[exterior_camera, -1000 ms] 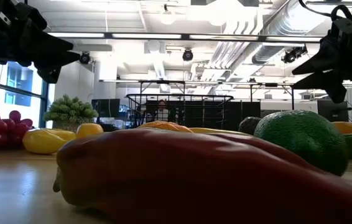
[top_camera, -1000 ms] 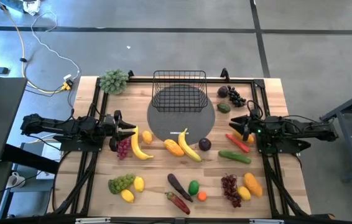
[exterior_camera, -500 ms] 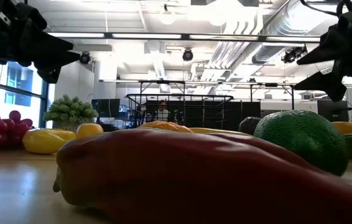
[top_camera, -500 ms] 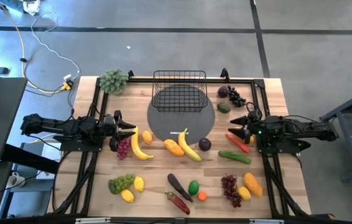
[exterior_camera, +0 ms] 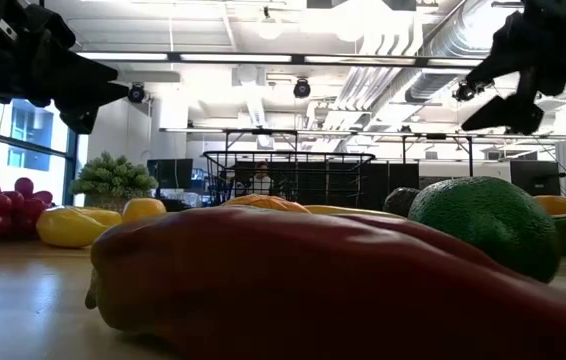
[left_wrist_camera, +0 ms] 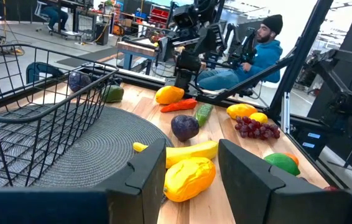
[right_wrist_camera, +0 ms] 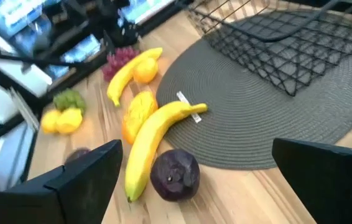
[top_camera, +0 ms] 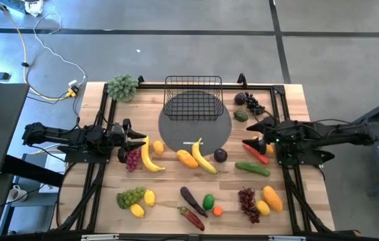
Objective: Build produce basket
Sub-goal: Put the purple plum into the black wire basket
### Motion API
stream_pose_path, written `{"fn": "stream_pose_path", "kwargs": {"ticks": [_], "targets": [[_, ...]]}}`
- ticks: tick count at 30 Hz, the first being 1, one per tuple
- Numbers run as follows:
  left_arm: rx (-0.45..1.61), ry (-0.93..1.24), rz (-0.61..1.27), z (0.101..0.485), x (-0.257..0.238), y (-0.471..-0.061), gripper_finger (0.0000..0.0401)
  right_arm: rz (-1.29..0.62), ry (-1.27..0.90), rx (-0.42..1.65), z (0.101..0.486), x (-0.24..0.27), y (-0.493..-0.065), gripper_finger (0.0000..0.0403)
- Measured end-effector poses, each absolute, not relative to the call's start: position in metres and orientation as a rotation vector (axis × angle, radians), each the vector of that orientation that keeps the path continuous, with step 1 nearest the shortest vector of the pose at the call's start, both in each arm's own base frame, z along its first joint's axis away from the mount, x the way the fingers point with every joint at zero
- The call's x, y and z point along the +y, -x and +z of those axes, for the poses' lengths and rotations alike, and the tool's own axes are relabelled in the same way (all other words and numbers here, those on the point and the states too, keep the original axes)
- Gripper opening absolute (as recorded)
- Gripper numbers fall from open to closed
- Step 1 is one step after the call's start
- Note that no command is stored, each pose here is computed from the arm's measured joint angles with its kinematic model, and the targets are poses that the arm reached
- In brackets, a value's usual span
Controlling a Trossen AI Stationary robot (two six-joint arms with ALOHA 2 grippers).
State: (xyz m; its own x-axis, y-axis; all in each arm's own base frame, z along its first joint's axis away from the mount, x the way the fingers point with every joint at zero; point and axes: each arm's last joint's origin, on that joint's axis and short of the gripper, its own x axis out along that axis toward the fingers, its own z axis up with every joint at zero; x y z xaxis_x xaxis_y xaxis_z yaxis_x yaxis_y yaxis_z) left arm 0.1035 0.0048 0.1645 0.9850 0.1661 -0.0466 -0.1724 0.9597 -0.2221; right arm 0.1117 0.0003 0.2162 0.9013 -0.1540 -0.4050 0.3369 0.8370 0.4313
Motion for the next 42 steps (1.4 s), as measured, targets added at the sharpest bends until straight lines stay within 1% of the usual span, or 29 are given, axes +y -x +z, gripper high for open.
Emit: {"fn": "stream_pose_path", "kwargs": {"ticks": [7, 11, 16, 23, 32, 42], "targets": [[0.028, 0.228, 0.171, 0.164, 0.005, -0.104, 0.0135, -0.217, -0.321, 0.530, 0.233, 0.002, -0.131, 0.0397], [0.028, 0.228, 0.172, 0.164, 0.005, -0.104, 0.0135, -0.176, -0.230, 0.569, 0.240, 0.004, -0.143, 0.0397], [0.028, 0.228, 0.171, 0.164, 0.005, -0.103, 0.0135, -0.153, -0.141, 0.625, 0.235, 0.004, -0.155, 0.0397], [0.028, 0.228, 0.171, 0.164, 0.005, -0.104, 0.0135, -0.154, -0.121, 0.711, 0.221, 0.005, -0.170, 0.0397], [0.028, 0.228, 0.171, 0.164, 0.005, -0.104, 0.0135, -0.120, -0.119, 0.688, 0.208, 0.014, -0.199, 0.0397], [0.028, 0.228, 0.172, 0.164, 0.005, -0.104, 0.0135, -0.117, -0.136, 0.746, 0.182, 0.022, -0.222, 0.0397]]}}
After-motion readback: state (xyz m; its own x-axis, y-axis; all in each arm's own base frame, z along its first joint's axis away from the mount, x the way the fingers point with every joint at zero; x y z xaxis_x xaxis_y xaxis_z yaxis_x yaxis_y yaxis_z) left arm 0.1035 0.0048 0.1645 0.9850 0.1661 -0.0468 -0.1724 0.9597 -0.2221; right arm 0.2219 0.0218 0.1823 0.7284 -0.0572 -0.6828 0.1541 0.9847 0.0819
